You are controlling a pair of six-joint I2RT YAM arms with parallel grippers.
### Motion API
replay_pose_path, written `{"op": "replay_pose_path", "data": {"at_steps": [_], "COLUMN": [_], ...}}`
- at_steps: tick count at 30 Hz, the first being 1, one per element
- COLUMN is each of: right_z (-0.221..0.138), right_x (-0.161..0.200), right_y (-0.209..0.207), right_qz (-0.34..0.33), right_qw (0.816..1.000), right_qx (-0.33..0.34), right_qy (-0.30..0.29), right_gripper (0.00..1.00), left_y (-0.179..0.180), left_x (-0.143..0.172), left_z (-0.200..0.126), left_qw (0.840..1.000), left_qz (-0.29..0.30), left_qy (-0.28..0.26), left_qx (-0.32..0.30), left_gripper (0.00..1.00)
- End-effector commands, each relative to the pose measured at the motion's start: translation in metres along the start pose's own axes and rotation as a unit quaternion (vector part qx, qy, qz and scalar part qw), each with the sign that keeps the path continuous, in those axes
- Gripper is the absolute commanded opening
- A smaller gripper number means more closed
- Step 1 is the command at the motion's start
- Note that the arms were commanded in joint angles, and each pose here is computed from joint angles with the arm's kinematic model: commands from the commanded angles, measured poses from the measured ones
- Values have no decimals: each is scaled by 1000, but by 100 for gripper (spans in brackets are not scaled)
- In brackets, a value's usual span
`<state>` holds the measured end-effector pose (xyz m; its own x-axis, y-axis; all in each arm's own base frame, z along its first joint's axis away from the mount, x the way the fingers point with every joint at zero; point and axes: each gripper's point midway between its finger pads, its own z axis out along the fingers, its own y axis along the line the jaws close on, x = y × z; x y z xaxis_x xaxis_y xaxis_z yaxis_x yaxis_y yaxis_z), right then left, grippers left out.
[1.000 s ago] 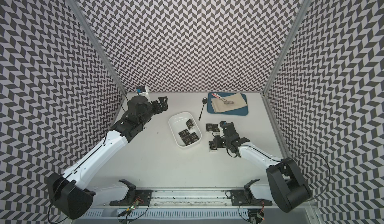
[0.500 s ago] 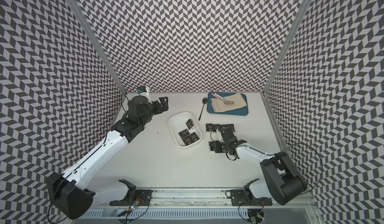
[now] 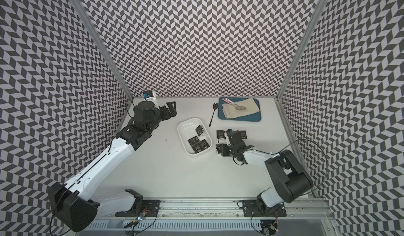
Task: Take the pocket tissues out of the storage box
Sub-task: Move the pocket tissues to the center of the board.
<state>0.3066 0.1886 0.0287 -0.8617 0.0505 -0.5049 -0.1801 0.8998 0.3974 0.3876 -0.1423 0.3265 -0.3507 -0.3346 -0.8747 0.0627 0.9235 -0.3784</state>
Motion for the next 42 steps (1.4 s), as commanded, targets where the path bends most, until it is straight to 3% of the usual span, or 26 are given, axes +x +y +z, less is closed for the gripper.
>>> {"op": "replay_pose_path", "data": {"at_steps": [1,30,42], "right_z": [9,15,-8], "right_x": [5,-9,-36], "right_y": [-18,-31,-14], "right_qz": [16,39,32], "right_qw": [999,998,998], "right_qx": [43,50,32], "right_qy": [9,-3,-37], "right_gripper": [25,25,33], "left_y": [-7,-6,-6], "left_x": [-17,-16,-16], "left_z": [-10,-5,-4], "left_qw": [1000,1000,1000], "left_qz": [4,8,8], "left_qy": [-25,-25,-26], "left_qx": [10,5,5], "left_gripper": [99,99,99]}}
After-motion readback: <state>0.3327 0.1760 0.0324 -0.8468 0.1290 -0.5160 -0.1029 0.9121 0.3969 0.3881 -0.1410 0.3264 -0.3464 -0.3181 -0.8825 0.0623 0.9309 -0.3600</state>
